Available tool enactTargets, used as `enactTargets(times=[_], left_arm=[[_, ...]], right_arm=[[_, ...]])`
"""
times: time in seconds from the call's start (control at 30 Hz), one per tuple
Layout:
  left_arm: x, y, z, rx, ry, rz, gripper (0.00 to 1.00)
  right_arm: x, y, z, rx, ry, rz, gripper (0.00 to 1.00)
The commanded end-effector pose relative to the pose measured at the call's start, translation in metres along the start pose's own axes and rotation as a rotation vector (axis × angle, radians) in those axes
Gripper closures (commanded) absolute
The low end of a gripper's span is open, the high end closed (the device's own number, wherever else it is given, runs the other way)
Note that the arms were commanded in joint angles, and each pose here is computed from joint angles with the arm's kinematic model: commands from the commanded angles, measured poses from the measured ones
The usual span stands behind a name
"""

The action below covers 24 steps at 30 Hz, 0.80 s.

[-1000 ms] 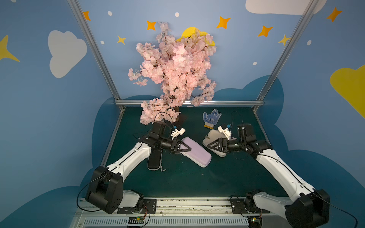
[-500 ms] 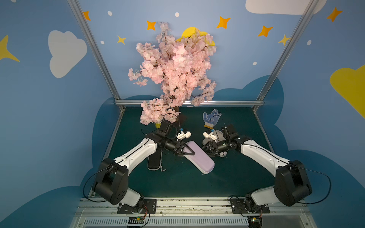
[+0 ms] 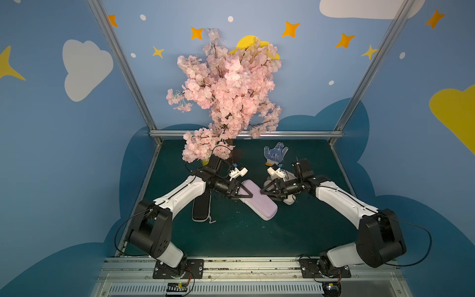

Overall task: Put umbrellas into zippered umbrella sleeves
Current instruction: Adjust the umbrella sleeve.

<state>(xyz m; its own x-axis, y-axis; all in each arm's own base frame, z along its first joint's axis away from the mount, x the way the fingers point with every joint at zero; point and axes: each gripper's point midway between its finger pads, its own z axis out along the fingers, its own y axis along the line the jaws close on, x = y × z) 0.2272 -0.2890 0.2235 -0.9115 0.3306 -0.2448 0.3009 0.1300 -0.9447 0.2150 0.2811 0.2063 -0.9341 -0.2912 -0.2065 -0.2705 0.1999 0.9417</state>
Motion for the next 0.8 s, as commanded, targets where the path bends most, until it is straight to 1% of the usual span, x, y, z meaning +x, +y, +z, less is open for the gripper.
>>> enactTargets(times=[0.0, 0.1, 0.17, 0.2, 0.23, 0.3, 0.37, 0.43, 0.5, 0.53, 0.6, 0.67, 0.77], left_arm=[[-0.002, -0.027, -0.003, 0.059, 0.008, 0.094, 0.97], [-0.003, -0.022, -0.003, 0.046, 0.006, 0.085, 0.97], [-0.007, -0.018, -0.002, 0.030, 0.003, 0.074, 0.97], [-0.010, -0.014, -0.003, 0.007, -0.009, 0.068, 0.92], [-0.015, -0.012, -0.007, -0.008, -0.029, 0.066, 0.86], [-0.026, -0.009, -0.016, -0.029, -0.084, 0.051, 0.71], [-0.038, -0.008, -0.029, -0.030, -0.160, 0.030, 0.61], [-0.047, -0.002, -0.043, -0.019, -0.255, -0.029, 0.52], [-0.054, 0.006, -0.055, -0.018, -0.371, -0.083, 0.42], [-0.056, 0.014, -0.059, -0.023, -0.437, -0.120, 0.36], [-0.058, 0.027, -0.061, -0.044, -0.554, -0.167, 0.29], [-0.056, 0.037, -0.055, -0.093, -0.641, -0.189, 0.21], [-0.053, 0.041, -0.035, -0.180, -0.711, -0.155, 0.14]], right_arm=[[0.005, 0.006, 0.012, -0.040, 0.059, -0.035, 0.18], [0.009, 0.024, 0.022, -0.090, 0.101, -0.085, 0.26], [0.008, 0.027, 0.023, -0.107, 0.109, -0.090, 0.39], [0.007, 0.026, 0.024, -0.115, 0.107, -0.085, 0.47], [0.006, 0.025, 0.024, -0.121, 0.105, -0.078, 0.54], [0.005, 0.022, 0.024, -0.125, 0.097, -0.070, 0.65], [0.000, 0.017, 0.022, -0.103, 0.065, -0.066, 0.71], [-0.010, 0.013, 0.015, -0.091, 0.011, -0.052, 0.78], [-0.021, 0.007, 0.009, -0.063, -0.054, -0.034, 0.81], [-0.027, 0.005, 0.007, -0.048, -0.086, -0.032, 0.82], [-0.040, 0.000, 0.006, 0.001, -0.153, -0.015, 0.82], [-0.056, -0.003, 0.004, 0.042, -0.230, 0.005, 0.81], [-0.080, -0.005, 0.006, 0.087, -0.370, 0.033, 0.82]])
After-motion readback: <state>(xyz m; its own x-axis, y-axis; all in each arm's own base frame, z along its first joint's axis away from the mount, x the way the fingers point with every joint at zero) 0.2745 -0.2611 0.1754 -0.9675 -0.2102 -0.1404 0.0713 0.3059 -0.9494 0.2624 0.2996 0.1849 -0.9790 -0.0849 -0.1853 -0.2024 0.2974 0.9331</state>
